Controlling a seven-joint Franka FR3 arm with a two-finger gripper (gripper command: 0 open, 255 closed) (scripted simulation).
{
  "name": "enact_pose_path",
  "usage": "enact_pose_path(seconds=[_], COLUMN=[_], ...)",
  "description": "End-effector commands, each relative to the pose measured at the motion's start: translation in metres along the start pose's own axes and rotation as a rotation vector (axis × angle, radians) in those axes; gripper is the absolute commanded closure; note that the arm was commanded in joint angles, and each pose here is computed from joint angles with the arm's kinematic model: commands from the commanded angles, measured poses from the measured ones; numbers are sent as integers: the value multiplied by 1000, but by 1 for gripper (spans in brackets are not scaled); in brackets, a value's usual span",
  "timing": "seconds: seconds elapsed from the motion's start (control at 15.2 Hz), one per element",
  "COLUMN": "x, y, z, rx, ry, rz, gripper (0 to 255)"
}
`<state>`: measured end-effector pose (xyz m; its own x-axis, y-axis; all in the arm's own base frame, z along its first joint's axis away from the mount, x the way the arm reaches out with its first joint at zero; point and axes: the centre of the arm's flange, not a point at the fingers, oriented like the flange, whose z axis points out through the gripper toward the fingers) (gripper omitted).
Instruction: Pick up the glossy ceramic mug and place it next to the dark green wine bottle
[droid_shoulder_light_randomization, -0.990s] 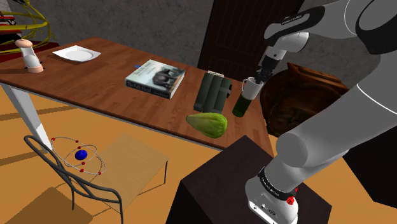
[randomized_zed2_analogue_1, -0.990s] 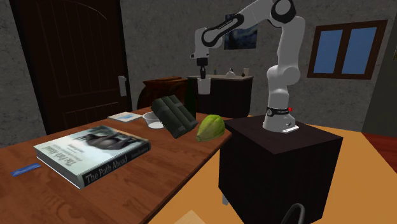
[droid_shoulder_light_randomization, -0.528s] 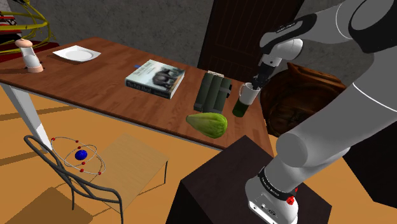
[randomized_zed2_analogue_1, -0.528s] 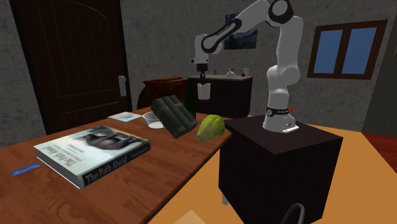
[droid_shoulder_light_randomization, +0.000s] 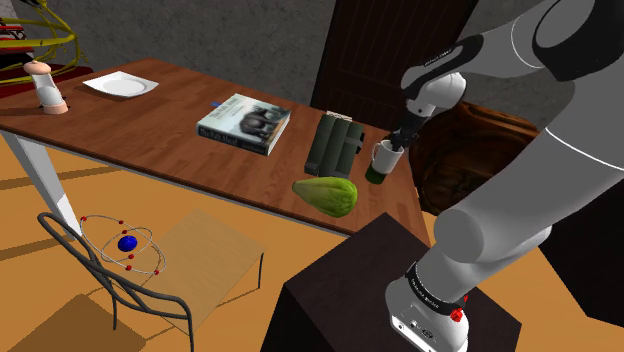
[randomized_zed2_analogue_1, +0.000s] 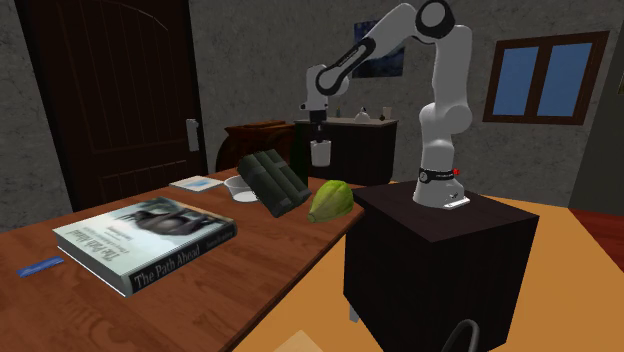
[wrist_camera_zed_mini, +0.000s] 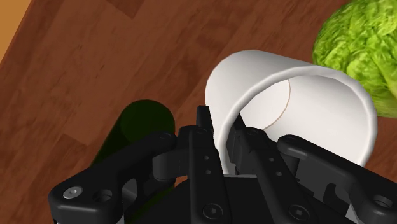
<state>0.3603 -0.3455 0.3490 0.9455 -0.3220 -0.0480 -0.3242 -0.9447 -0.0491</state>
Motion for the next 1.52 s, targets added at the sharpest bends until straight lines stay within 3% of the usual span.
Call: enact_pose_path(seconds=[0.0,1.45], x=[1,7], y=[0,5], z=[10,126], rx=[0,0], ry=[1,1], rz=[0,0], gripper=[255,255])
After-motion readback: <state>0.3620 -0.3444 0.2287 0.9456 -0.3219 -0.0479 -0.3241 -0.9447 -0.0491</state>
